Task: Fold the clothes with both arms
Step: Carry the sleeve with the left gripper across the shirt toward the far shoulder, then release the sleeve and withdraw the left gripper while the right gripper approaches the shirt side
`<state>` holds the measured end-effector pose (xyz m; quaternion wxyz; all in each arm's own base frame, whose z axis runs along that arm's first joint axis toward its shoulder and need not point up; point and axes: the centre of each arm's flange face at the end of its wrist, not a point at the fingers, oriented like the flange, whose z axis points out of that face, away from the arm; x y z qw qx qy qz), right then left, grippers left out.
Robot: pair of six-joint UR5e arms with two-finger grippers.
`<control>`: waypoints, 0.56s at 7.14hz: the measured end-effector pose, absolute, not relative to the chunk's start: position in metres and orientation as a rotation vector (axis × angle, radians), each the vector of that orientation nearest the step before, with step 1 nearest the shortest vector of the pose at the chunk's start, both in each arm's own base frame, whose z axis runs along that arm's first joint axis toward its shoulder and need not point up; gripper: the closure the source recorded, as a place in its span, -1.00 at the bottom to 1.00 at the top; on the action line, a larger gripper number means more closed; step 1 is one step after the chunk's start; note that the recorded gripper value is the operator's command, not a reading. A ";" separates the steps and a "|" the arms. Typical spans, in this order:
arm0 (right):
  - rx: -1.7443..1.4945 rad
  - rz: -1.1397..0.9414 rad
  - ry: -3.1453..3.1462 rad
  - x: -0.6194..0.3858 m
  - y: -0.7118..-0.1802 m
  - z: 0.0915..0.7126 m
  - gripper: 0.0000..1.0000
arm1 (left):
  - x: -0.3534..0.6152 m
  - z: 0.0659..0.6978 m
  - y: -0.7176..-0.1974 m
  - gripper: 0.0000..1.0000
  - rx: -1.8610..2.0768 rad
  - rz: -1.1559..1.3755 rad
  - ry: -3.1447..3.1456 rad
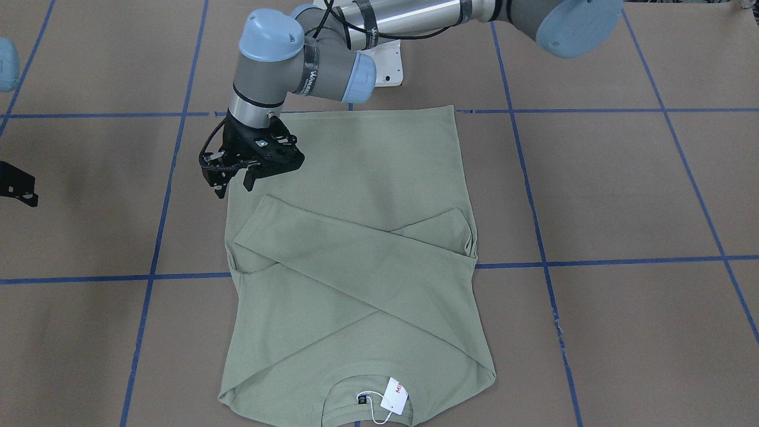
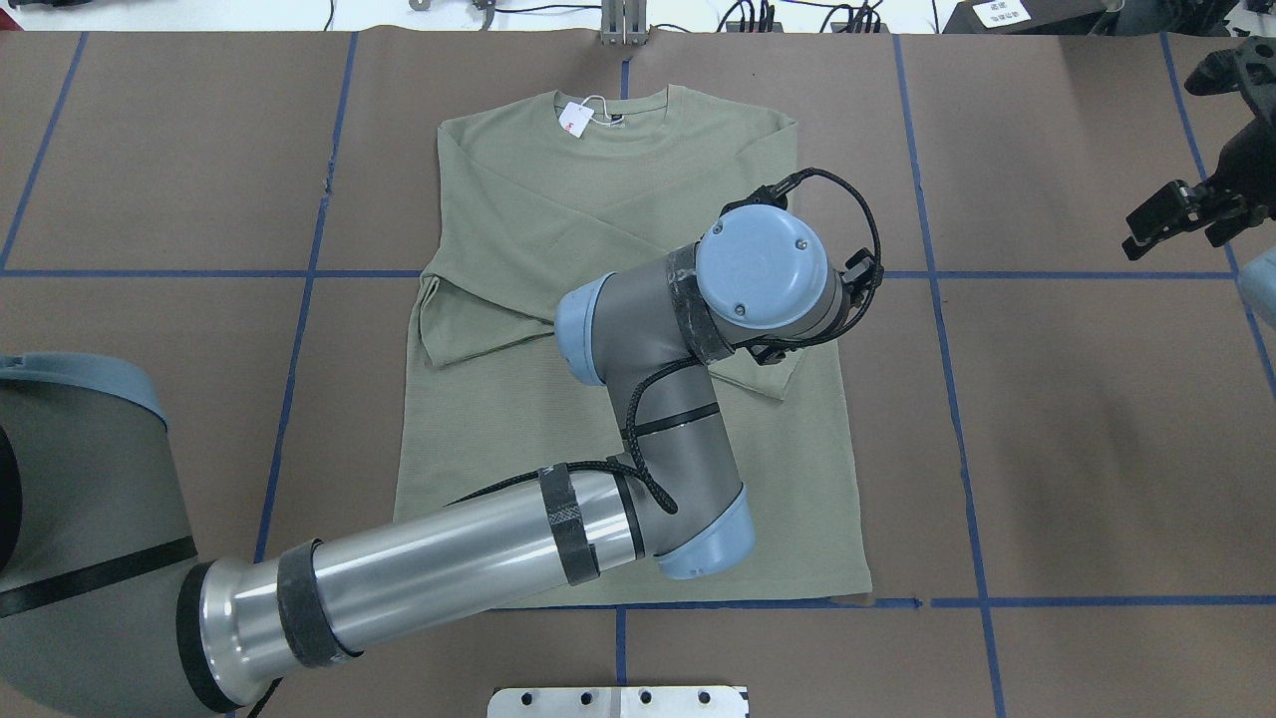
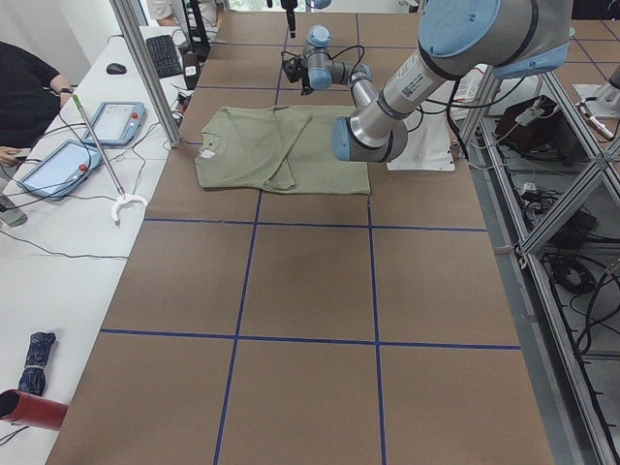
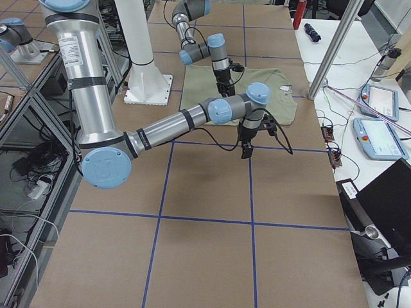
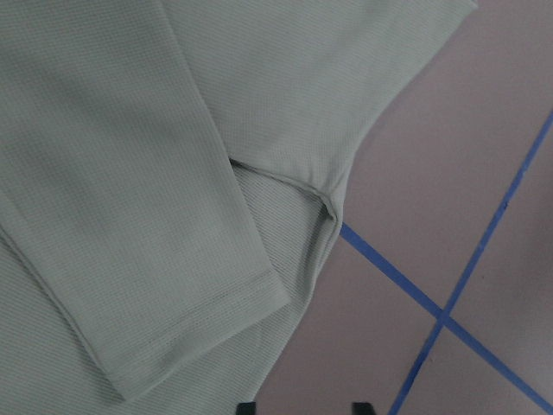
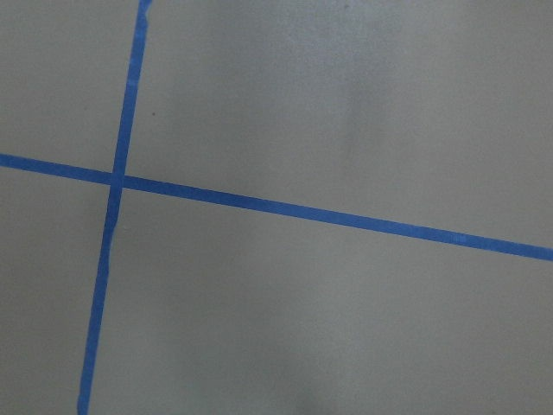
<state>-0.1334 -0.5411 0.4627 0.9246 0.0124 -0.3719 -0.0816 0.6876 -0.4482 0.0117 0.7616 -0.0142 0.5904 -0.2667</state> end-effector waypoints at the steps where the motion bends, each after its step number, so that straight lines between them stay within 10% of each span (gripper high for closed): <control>1: 0.027 -0.170 -0.772 -0.134 -0.540 0.460 -1.00 | 0.677 0.024 -0.450 -0.96 0.006 -0.547 1.304; 4: 0.024 -0.118 -0.796 -0.148 -0.523 0.431 -1.00 | 0.612 0.090 -0.436 -0.97 0.092 -0.454 1.225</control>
